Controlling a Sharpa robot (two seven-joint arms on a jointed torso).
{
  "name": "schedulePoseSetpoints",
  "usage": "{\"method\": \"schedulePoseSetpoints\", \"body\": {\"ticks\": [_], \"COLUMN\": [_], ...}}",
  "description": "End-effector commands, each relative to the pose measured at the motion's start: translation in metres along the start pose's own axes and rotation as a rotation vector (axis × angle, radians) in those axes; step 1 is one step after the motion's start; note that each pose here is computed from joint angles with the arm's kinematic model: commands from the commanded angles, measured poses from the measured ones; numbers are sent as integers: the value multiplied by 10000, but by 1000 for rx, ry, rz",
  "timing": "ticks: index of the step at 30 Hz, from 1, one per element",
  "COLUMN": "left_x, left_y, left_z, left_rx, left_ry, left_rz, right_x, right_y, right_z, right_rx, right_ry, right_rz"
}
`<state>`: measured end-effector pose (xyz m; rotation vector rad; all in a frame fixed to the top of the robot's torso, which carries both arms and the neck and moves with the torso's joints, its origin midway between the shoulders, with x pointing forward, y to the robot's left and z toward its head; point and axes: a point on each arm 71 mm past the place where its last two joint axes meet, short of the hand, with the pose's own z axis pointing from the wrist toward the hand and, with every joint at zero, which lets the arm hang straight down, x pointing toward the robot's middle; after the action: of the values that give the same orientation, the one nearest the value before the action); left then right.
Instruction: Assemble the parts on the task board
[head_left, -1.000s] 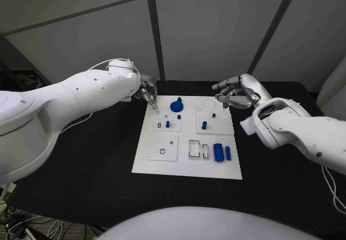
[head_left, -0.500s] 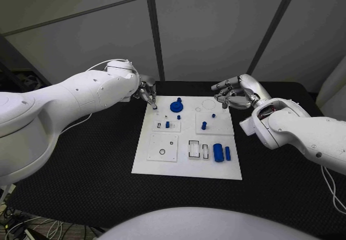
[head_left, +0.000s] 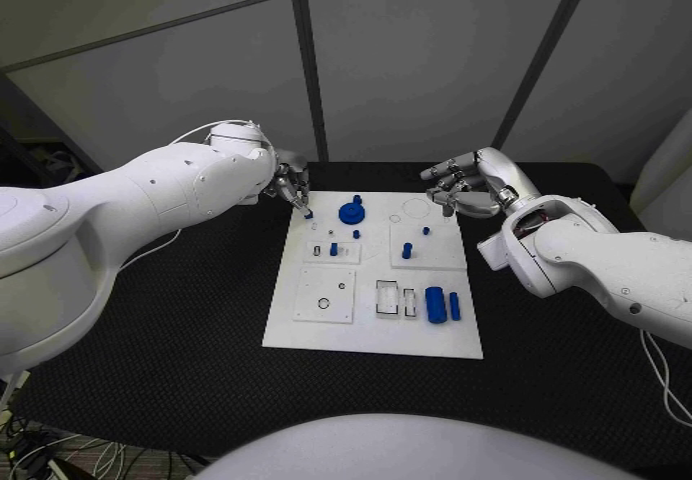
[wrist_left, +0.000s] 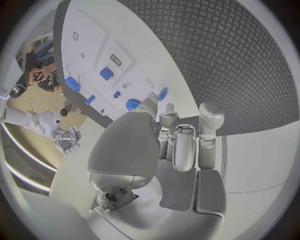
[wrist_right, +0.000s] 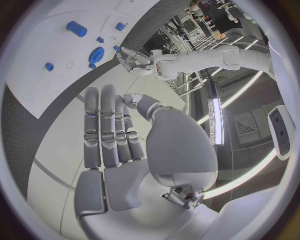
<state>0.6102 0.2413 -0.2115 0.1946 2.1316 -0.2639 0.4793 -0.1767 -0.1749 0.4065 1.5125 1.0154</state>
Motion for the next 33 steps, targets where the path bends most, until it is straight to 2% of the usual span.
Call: {"method": "schedulePoseSetpoints", "body": {"ticks": [1,9,33], "left_x": [-4,34,58], "left_y": [-16,-35,-36], "left_z": [7,31,54], "left_rx": [2,0,-12], "left_ry": [-5,1,15], "left_rz": [6,5,1], "right_x": [1,3,5], "right_y": [25,27,33], "right_z": [5,5,4], "right_rx": [-15,-15,-16], "right_ry": [2,2,4], "right_rz": [-3,-3,-2]}}
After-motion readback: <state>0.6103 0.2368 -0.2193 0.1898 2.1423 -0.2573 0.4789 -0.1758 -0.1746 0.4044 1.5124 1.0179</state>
